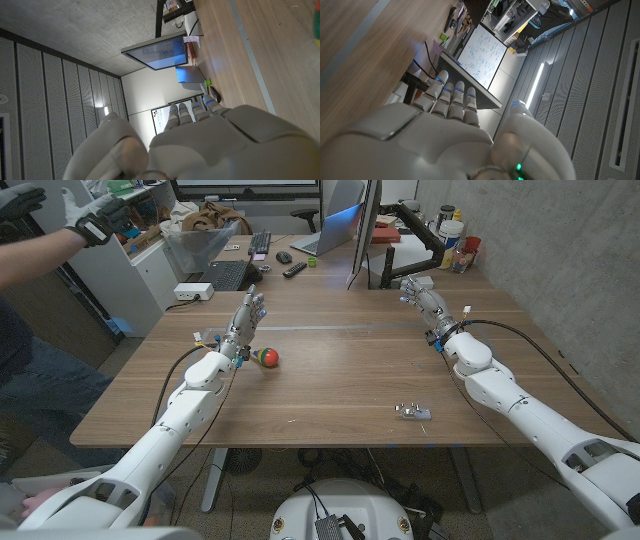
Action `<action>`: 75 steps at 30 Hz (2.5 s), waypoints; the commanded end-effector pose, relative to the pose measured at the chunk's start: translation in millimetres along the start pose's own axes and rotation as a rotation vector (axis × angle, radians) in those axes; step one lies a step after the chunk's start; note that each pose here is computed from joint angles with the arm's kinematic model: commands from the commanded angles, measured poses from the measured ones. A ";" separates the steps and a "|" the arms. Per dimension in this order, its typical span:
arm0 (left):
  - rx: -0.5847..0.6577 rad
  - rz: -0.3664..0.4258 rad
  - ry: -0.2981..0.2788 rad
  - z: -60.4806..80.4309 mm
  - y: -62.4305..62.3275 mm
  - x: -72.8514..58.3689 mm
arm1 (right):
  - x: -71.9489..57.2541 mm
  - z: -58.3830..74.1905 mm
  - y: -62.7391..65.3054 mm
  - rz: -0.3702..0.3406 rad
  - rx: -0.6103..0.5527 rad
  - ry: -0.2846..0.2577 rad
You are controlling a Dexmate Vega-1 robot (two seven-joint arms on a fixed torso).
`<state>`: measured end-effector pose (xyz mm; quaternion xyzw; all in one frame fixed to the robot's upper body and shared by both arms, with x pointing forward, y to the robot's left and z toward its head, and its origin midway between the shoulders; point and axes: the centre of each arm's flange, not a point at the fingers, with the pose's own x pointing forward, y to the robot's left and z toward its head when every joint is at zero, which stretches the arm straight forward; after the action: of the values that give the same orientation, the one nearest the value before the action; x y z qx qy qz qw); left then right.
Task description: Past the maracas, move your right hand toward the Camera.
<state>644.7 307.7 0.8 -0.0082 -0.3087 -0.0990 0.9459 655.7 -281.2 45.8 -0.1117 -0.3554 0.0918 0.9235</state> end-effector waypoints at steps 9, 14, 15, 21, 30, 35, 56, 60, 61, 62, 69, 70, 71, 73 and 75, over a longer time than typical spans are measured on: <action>0.023 -0.014 -0.003 2.4 -6.0 -2.6 | -4.3 4.6 -13.5 -0.020 -0.051 0.004; 0.024 -0.012 0.000 1.6 -6.2 -4.2 | -3.6 6.4 -14.6 -0.020 -0.097 0.003; 0.024 -0.012 0.001 1.4 -6.1 -4.7 | -3.6 6.8 -14.6 -0.020 -0.107 0.001; 0.026 -0.015 0.005 0.4 -6.5 -7.7 | -4.0 8.6 -15.7 -0.028 -0.150 0.000; 0.032 -0.017 0.004 2.0 -7.8 -9.3 | -4.5 9.9 -19.2 -0.035 -0.169 0.002; 0.034 -0.017 0.005 2.2 -8.5 -9.8 | -3.6 12.9 -21.2 -0.028 -0.208 0.000; 0.033 -0.028 0.002 2.2 -15.9 -8.4 | -5.6 18.2 -31.3 -0.019 -0.346 0.015; 0.035 -0.028 0.000 3.5 -16.0 -9.0 | -6.4 18.5 -33.0 -0.019 -0.366 0.015; 0.034 -0.029 0.000 3.7 -16.0 -9.1 | -6.6 18.6 -33.2 -0.019 -0.369 0.015; 0.035 -0.029 -0.001 4.0 -15.9 -9.3 | -6.8 18.8 -33.4 -0.020 -0.374 0.017; 0.039 -0.032 -0.008 6.6 -16.5 -11.2 | -7.7 20.8 -33.9 -0.018 -0.429 0.017; 0.040 -0.032 -0.009 7.0 -16.4 -11.4 | -7.6 21.0 -34.1 -0.016 -0.433 0.017; 0.040 -0.032 -0.010 7.2 -16.4 -11.5 | -7.5 21.1 -34.3 -0.018 -0.434 0.017; 0.041 -0.031 -0.011 7.9 -16.1 -12.0 | -7.4 21.4 -34.6 -0.019 -0.440 0.017; 0.041 -0.030 -0.010 8.0 -15.7 -12.5 | -7.1 21.5 -35.0 -0.021 -0.448 0.020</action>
<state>630.7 294.2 -1.7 0.0134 -0.3122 -0.1076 0.9438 640.3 -311.5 65.1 -0.2873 -0.3610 0.0107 0.8871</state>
